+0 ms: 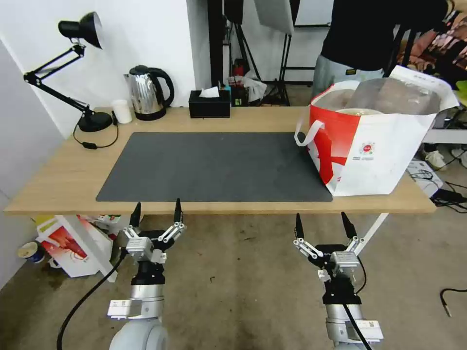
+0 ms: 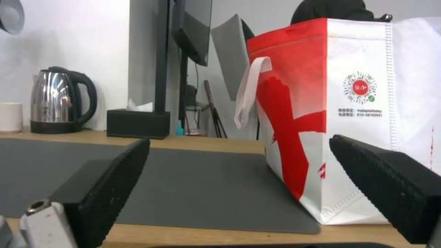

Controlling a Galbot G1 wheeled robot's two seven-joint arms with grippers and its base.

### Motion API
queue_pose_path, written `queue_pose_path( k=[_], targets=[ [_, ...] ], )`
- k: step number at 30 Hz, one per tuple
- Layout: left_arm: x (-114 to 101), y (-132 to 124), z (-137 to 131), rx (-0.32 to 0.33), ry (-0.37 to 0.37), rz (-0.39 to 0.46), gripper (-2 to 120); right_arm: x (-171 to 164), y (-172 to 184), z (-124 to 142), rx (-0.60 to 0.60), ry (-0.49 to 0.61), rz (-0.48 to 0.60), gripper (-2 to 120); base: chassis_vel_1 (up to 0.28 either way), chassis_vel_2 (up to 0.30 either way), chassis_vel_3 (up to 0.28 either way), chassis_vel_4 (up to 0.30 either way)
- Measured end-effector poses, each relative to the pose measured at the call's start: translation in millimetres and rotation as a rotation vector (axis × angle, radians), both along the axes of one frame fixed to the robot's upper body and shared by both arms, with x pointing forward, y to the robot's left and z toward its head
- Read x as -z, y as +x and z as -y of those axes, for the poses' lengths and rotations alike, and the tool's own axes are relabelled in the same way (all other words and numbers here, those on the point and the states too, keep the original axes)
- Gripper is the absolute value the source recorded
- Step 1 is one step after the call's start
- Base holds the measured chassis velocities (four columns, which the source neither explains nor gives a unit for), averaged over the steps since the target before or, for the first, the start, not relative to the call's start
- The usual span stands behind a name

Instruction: Pick up the trash from the table and place it into the takeout bag.

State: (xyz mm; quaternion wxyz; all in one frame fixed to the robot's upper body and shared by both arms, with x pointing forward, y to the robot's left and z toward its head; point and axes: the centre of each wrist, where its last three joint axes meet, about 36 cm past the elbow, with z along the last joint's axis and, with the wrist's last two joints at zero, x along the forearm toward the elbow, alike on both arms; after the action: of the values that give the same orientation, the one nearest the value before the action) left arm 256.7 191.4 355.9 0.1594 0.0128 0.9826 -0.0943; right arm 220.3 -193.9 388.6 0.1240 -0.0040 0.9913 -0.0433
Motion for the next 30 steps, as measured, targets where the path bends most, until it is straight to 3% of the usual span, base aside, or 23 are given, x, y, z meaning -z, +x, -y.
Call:
queue_pose_path(
  k=[30],
  targets=[
    [19.4,-5.1,1.5,0.024,0.041,-0.037,100,0.0,0.0,0.0,0.0,0.0,0.0,100,0.0,0.0,0.0,0.0]
  ],
)
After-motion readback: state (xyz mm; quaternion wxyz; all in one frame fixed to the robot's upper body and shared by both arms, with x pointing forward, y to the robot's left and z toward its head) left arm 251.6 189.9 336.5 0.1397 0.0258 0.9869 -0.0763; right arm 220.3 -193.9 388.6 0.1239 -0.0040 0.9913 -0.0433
